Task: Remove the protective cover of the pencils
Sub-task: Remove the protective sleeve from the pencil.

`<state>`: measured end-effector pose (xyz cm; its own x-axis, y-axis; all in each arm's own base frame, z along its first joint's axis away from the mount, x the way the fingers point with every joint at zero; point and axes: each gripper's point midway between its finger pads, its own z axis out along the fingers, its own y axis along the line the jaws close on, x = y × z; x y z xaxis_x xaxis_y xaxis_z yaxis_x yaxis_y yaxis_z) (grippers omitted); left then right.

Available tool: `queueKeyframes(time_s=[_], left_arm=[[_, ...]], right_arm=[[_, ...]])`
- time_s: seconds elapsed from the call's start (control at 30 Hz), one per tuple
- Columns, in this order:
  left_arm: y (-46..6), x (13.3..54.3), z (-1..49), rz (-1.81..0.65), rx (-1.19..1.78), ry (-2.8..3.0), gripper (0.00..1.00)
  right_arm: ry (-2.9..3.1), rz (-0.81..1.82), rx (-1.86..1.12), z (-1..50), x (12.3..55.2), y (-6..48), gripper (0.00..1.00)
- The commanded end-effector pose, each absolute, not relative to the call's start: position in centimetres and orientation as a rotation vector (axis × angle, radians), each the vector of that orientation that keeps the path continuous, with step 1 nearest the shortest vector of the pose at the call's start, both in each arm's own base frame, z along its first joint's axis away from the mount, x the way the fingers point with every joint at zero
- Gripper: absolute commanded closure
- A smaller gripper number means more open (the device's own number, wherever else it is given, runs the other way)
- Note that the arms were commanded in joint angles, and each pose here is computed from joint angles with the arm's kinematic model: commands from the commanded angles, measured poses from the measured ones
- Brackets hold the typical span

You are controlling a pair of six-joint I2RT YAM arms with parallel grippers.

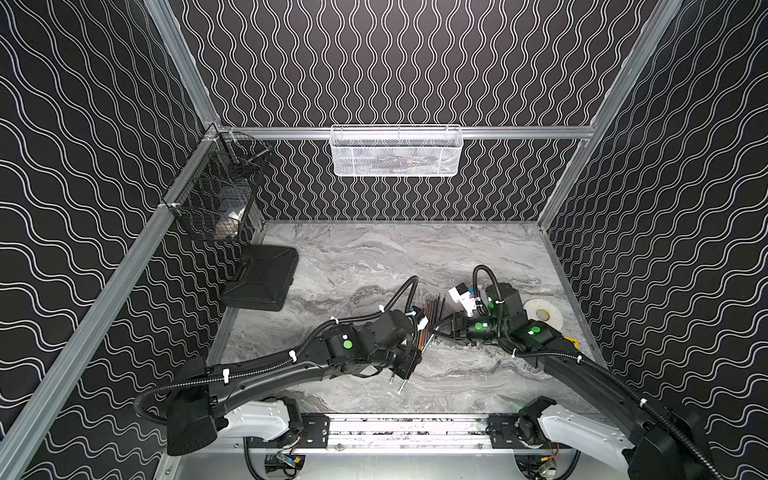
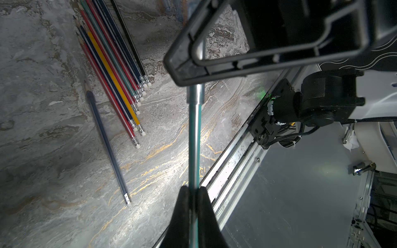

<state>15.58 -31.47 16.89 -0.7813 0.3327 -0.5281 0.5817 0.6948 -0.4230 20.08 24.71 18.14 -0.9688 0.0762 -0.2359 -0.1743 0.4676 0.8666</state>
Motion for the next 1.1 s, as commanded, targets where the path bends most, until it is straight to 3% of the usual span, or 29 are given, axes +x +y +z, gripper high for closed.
queueKeyframes(time_s=[0.0, 0.03, 0.17, 0.33, 0.47, 0.53, 0.8, 1.07], left_arm=[[-32.0, 15.7, 17.3, -0.834, 0.746, 2.456, 1.0], [-31.9, 15.7, 17.2, -0.827, 0.749, 2.46, 1.0], [-31.4, 15.9, 16.4, -0.783, 0.74, 2.475, 0.77], [-31.2, 15.7, 15.9, -0.779, 0.744, 2.489, 0.75], [-31.1, 15.6, 15.8, -0.783, 0.747, 2.489, 0.83], [-31.2, 15.5, 15.8, -0.793, 0.755, 2.487, 1.0], [-30.5, 15.5, 15.6, -0.764, 0.729, 2.497, 1.0], [-29.1, 14.2, 13.2, -0.773, 0.704, 2.561, 1.0]], right_arm=[[2.397, 1.558, -0.078, 19.7, 20.8, 25.4, 0.93], [2.39, 1.572, -0.063, 19.9, 20.9, 25.4, 1.0], [2.374, 1.592, -0.033, 20.5, 20.9, 25.4, 1.0], [2.371, 1.557, 0.0, 20.6, 21.2, 25.0, 1.0], [2.372, 1.553, 0.006, 20.7, 21.4, 25.1, 1.0], [2.376, 1.531, 0.009, 20.6, 21.5, 24.9, 1.0], [2.409, 1.474, 0.04, 19.7, 21.9, 24.6, 1.0], [2.434, 1.22, 0.216, 18.4, 24.9, 19.9, 1.0]])
